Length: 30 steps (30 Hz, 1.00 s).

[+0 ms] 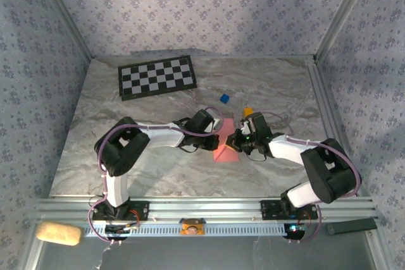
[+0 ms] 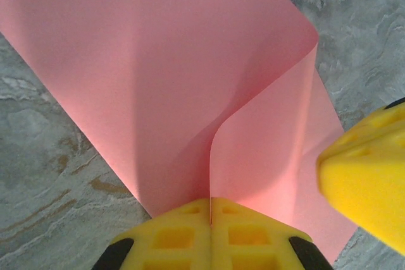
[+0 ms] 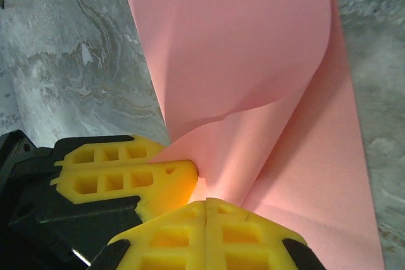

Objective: Fold a paper plane with a square sheet of paper (pick it up from the middle)
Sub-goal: Fold the triangle a second time at the center of the table.

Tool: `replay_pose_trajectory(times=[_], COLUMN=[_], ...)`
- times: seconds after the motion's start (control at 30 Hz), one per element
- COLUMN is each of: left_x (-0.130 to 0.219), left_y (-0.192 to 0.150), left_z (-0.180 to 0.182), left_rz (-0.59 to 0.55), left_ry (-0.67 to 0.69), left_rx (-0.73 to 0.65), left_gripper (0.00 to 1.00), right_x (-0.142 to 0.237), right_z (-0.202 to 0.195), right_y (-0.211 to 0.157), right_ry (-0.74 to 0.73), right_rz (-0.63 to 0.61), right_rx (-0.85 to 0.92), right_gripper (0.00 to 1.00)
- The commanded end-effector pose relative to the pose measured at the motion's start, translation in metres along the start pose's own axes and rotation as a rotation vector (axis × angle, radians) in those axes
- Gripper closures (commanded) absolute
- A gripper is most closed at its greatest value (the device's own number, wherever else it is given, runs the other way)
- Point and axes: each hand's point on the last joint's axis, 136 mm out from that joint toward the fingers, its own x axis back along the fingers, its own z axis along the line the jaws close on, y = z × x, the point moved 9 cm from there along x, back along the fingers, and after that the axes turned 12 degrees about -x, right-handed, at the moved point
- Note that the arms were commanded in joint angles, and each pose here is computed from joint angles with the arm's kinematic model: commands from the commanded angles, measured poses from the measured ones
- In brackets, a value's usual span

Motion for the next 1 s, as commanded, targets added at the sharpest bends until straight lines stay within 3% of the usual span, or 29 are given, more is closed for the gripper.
replay_pose_trajectory(times=[0.0,0.47,0.97], left_x=[-0.003,-0.004,-0.007], left_y=[-0.002,-0.003,-0.005], left_z=[0.001,0.001,0.003], left_rz=[0.033,0.039,0.057], left_ry=[0.022,0.022,0.034], left_rx=[-0.010,-0.016,-0.025], left_gripper=[0.99,0.98,0.99], right_x=[-0.005,-0.018,-0.022], right_z=[0.011,0.014,-0.023], right_y=[0.003,0.003,0.004], right_ry=[0.042,0.056,-0.003], right_rz=[0.015,0.054,0.031], right_rx=[-0.003,-0.002,-0.069], right_gripper=[0.99,0.99,0.99])
